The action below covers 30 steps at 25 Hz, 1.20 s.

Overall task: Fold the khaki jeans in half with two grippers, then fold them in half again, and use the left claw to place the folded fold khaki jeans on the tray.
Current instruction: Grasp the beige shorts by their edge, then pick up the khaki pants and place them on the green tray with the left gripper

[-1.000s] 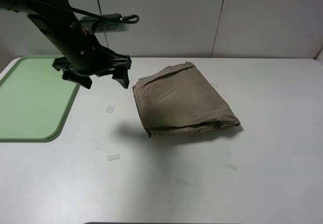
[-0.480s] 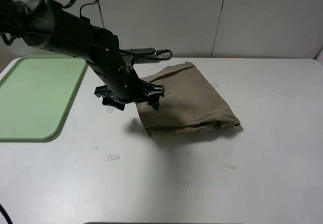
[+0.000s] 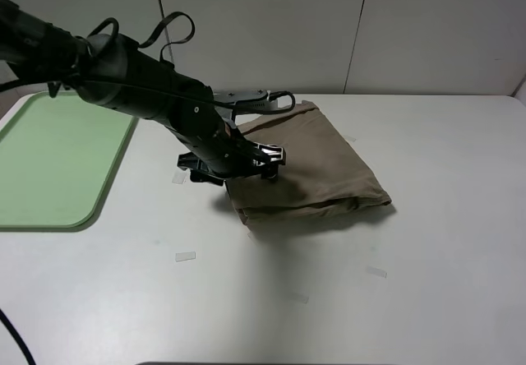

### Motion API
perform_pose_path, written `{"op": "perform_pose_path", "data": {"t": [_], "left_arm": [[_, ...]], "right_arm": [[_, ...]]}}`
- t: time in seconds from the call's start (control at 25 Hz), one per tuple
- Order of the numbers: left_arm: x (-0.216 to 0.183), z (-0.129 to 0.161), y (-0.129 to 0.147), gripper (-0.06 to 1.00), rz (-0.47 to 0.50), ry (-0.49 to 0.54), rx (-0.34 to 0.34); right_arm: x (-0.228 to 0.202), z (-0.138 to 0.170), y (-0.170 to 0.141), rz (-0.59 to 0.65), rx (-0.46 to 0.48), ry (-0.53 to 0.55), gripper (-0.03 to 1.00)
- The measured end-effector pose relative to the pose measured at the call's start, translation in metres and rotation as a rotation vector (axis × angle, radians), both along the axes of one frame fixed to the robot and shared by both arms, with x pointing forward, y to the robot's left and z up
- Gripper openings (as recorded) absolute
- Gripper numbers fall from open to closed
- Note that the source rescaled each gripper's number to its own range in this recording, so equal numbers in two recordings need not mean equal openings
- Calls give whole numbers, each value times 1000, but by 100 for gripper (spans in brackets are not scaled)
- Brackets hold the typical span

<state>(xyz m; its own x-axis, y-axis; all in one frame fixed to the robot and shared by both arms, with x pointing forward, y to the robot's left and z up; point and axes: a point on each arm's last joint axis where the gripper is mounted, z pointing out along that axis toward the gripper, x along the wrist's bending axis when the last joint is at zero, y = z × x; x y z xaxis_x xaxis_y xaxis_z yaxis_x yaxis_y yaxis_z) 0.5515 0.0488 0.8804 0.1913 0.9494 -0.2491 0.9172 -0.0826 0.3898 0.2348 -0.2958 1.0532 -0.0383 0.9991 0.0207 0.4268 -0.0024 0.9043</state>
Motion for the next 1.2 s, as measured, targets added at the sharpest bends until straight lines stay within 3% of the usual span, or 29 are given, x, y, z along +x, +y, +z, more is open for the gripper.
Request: {"op": "perform_pose_path", "data": {"t": [0.44, 0.56, 0.72, 0.8, 1.2], "left_arm": [[-1, -15, -6, 83, -6, -1, -2], [-1, -18, -6, 70, -3, 2, -3], [-1, -18, -6, 34, 2, 1, -7], [-1, -18, -7, 24, 2, -2, -12], [0, -10, -5, 22, 9, 3, -10]], "right_arm": [[0, 0, 0, 0, 0, 0, 100], [0, 0, 0, 0, 0, 0, 100], [0, 0, 0, 0, 0, 0, 100], [0, 0, 0, 0, 0, 0, 100], [0, 0, 0, 0, 0, 0, 100]]}}
